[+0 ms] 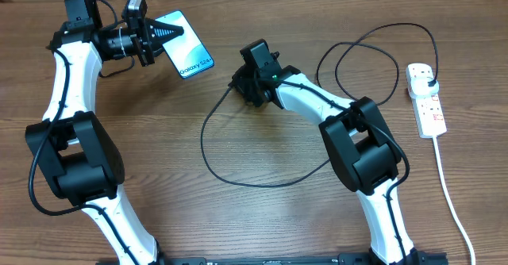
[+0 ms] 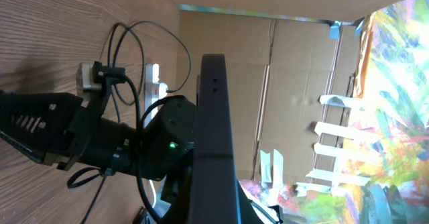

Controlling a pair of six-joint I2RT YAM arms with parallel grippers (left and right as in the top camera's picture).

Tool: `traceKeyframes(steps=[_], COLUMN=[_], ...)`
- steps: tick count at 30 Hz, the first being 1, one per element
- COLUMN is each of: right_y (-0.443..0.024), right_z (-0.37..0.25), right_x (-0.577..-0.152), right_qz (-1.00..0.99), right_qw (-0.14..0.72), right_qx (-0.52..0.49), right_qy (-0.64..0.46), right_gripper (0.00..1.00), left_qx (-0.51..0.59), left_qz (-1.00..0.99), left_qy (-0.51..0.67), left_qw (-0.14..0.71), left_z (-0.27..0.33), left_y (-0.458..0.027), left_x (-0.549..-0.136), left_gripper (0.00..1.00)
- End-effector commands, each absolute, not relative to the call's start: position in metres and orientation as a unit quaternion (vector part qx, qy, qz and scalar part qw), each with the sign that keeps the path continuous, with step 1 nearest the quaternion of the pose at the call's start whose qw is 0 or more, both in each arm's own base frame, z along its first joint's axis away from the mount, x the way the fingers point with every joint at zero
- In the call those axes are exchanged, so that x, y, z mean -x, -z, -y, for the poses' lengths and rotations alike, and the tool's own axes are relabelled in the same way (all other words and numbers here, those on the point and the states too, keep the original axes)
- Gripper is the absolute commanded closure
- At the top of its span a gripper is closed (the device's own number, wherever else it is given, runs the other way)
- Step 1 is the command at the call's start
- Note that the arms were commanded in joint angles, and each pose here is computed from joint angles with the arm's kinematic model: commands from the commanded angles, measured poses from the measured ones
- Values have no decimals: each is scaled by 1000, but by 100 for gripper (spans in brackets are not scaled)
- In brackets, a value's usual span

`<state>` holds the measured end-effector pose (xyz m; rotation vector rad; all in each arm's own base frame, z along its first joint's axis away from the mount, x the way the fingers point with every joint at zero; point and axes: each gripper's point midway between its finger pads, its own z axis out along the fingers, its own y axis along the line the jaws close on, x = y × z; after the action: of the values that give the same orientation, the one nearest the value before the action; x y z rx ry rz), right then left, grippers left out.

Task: Plug charger to phone and switch on socket
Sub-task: 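Lower the right gripper and grasp the black cable's USB-C end, then lift the cable end with the right gripper toward the phone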

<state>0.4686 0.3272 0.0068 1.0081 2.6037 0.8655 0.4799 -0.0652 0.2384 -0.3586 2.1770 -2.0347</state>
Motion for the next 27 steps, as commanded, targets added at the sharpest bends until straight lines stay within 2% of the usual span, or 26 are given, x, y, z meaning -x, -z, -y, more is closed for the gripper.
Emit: traceKeyframes(steps=[1, 9, 11, 13, 16, 20, 25, 27], right_y=[6, 18, 21, 24, 26, 11, -1, -29], right_z=[-329, -326, -322, -316, -316, -322, -286, -280], right_x=[-468, -461, -458, -454, -439, -408, -401, -397], right_qz=[-887, -894, -906, -918, -947, -938, -929, -903], right_qw=[104, 89, 90, 90, 62, -12, -46, -30], right_qx=[-346, -345, -321, -296, -188, -12, 20, 95], right_qy=[-287, -273, -261, -248, -254, -346, -368, -418], right_gripper=[84, 91, 96, 96, 96, 96, 96, 96], left_qx=[104, 110, 111, 111, 111, 108, 92, 79], left_qz=[-718, -727, -728, -728, -731, -733, -735, -737], left_qy=[684, 673, 672, 672, 669, 667, 665, 664], left_qw=[74, 79, 79, 79, 79, 82, 90, 96], left_z=[68, 68, 68, 68, 70, 71, 75, 80], left_y=[-252, -248, -247, -247, -246, -245, -245, -244], left_x=[-478, -481, -481, -481, -481, -482, -481, -480], left_gripper=[96, 96, 96, 96, 96, 96, 96, 96])
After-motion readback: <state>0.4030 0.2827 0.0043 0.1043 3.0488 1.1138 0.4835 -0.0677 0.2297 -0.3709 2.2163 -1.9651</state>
